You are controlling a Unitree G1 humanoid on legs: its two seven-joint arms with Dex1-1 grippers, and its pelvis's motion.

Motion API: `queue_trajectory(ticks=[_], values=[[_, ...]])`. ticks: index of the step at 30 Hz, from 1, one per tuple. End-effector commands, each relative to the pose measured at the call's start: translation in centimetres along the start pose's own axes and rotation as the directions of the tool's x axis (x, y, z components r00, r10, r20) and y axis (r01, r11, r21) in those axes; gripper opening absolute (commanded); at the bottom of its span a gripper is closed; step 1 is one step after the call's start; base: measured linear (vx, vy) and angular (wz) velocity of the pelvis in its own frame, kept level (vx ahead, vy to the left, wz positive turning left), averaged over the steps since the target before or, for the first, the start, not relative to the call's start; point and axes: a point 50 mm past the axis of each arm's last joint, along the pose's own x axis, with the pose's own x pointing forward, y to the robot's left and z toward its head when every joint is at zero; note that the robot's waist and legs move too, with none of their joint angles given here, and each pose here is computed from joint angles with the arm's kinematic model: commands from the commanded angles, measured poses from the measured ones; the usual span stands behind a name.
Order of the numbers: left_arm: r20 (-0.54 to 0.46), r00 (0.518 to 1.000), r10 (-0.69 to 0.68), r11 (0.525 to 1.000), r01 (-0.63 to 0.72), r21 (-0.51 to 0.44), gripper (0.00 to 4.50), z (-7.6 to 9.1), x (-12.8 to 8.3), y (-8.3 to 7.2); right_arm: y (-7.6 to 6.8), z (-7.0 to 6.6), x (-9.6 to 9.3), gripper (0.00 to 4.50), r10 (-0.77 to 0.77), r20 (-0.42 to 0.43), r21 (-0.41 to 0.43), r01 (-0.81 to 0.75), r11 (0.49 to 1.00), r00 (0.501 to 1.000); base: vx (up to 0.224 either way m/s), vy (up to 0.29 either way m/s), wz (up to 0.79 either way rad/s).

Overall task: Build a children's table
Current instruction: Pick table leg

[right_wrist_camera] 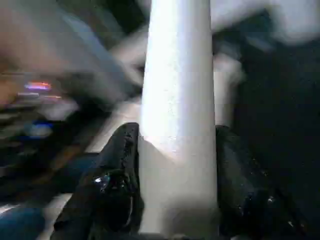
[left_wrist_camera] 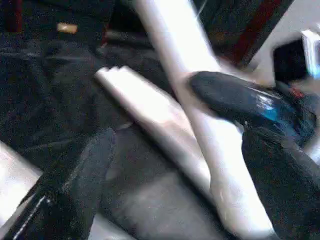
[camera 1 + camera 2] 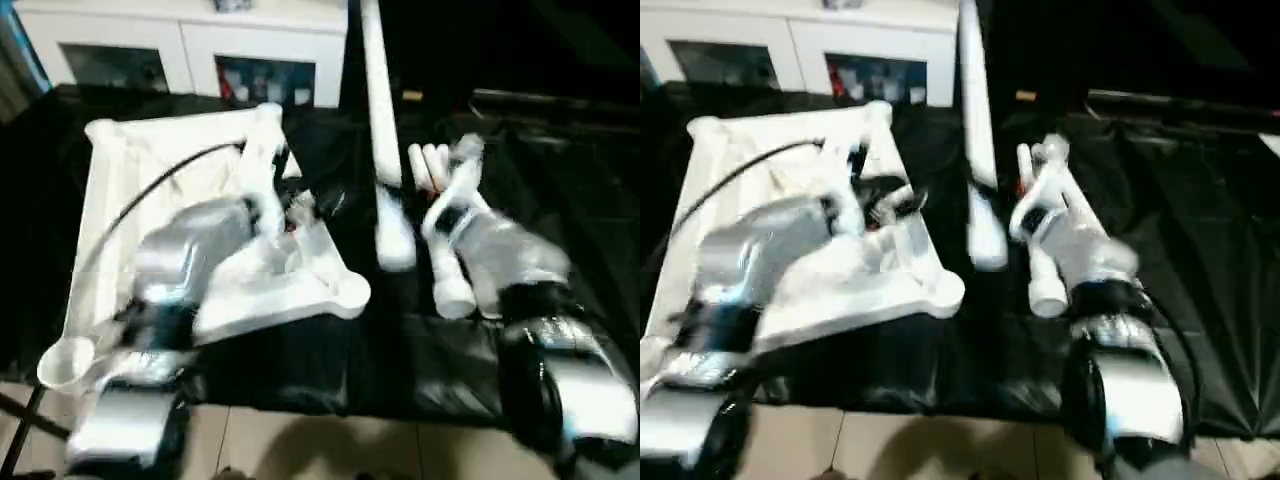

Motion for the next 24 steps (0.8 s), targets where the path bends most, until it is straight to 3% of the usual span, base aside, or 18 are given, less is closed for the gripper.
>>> queue_trajectory(ticks=[1,3,7,15,18,21,23,24], values=[[0.057,0.997,-0.044,0.996,0.049,-0.079,4.50,0.9,0.3,-0.6,1.4,0.1,-0.6,1.82,0.143,0.011,-0.005,-0.143,0.990,0.990,0.000,0.000,0.00],[0.130,0.983,-0.133,0.970,0.156,-0.187,4.50,2.2,1.0,-2.0,3.0,-0.1,-1.5,1.81,0.288,0.030,0.002,-0.288,0.958,0.957,0.000,0.000,0.00],[0.218,0.950,-0.224,0.923,0.279,-0.266,4.50,3.5,1.1,-3.5,4.1,-0.4,-2.2,1.81,0.355,0.025,0.004,-0.355,0.935,0.935,0.000,0.000,0.00],[0.283,0.912,-0.297,0.882,0.376,-0.283,4.50,4.4,0.5,-4.8,5.2,-0.7,-2.8,1.81,0.403,0.001,0.004,-0.403,0.915,0.915,0.000,0.000,0.00],[0.263,0.920,-0.291,0.890,0.361,-0.279,4.50,4.2,0.6,-5.0,5.3,-0.8,-2.9,1.81,0.406,-0.011,-0.003,-0.406,0.914,0.914,0.000,0.000,0.00],[0.171,0.967,-0.188,0.943,0.227,-0.244,4.50,3.5,1.1,-4.7,5.7,-1.0,-2.4,1.81,0.362,-0.070,-0.088,-0.368,0.926,0.929,0.000,0.000,0.00],[0.159,0.974,-0.160,0.948,0.196,-0.249,4.21,3.4,1.2,-4.6,5.8,-1.0,-2.3,1.81,0.345,-0.084,-0.115,-0.353,0.928,0.935,0.000,0.000,0.00],[0.107,0.993,-0.053,0.970,0.077,-0.230,4.14,3.0,1.7,-4.0,6.1,-1.3,-1.5,1.81,0.269,-0.123,-0.215,-0.290,0.933,0.955,0.000,0.000,0.00]])
